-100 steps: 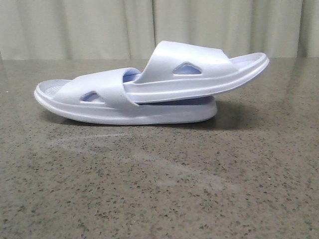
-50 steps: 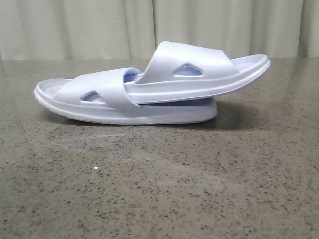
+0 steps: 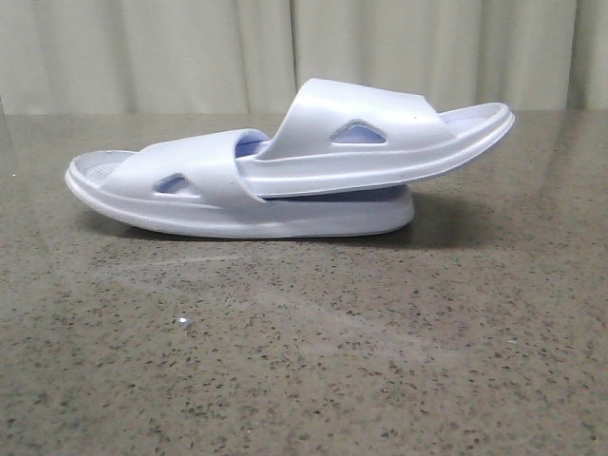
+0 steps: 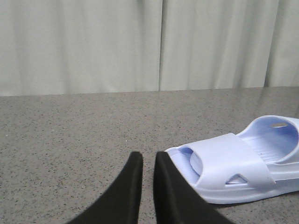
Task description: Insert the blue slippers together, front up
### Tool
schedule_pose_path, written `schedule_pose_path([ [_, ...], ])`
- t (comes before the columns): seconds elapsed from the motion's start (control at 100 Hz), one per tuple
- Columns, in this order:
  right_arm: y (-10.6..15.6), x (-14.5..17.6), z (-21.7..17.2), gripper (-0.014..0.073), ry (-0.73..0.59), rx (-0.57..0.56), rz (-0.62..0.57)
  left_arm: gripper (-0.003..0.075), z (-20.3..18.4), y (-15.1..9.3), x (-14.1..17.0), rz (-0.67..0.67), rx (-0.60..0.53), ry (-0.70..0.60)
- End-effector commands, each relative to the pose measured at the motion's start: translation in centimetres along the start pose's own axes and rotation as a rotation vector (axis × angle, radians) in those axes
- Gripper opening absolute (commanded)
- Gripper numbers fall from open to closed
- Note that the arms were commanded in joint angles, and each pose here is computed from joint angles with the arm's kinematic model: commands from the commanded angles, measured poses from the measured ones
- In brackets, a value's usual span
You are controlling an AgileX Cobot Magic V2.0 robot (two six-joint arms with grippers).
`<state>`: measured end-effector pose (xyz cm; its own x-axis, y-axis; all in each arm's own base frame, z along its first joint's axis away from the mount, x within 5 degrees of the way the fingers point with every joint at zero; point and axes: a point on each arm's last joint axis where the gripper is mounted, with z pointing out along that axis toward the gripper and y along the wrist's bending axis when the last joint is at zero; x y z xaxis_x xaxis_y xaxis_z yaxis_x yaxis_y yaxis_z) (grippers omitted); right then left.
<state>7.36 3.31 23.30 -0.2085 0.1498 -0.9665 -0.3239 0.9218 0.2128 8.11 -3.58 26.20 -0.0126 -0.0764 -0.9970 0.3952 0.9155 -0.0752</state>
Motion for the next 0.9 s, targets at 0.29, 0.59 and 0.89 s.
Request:
schedule_pose_path([
  [0.29, 0.1, -0.8, 0.0, -0.0089, -0.031, -0.002, 0.012, 0.0015, -0.1, -0.4, -0.7, -0.058, 0.044, -0.044],
  [0.59, 0.1, -0.8, 0.0, -0.0089, -0.031, -0.002, 0.012, 0.0015, -0.7, 1.6, 0.5, -0.183, -0.199, 0.058],
  [0.89, 0.1, -0.8, 0.0, -0.0089, -0.031, -0.002, 0.012, 0.0015, -1.0, 2.5, 0.5, -0.163, -0.308, 0.050],
])
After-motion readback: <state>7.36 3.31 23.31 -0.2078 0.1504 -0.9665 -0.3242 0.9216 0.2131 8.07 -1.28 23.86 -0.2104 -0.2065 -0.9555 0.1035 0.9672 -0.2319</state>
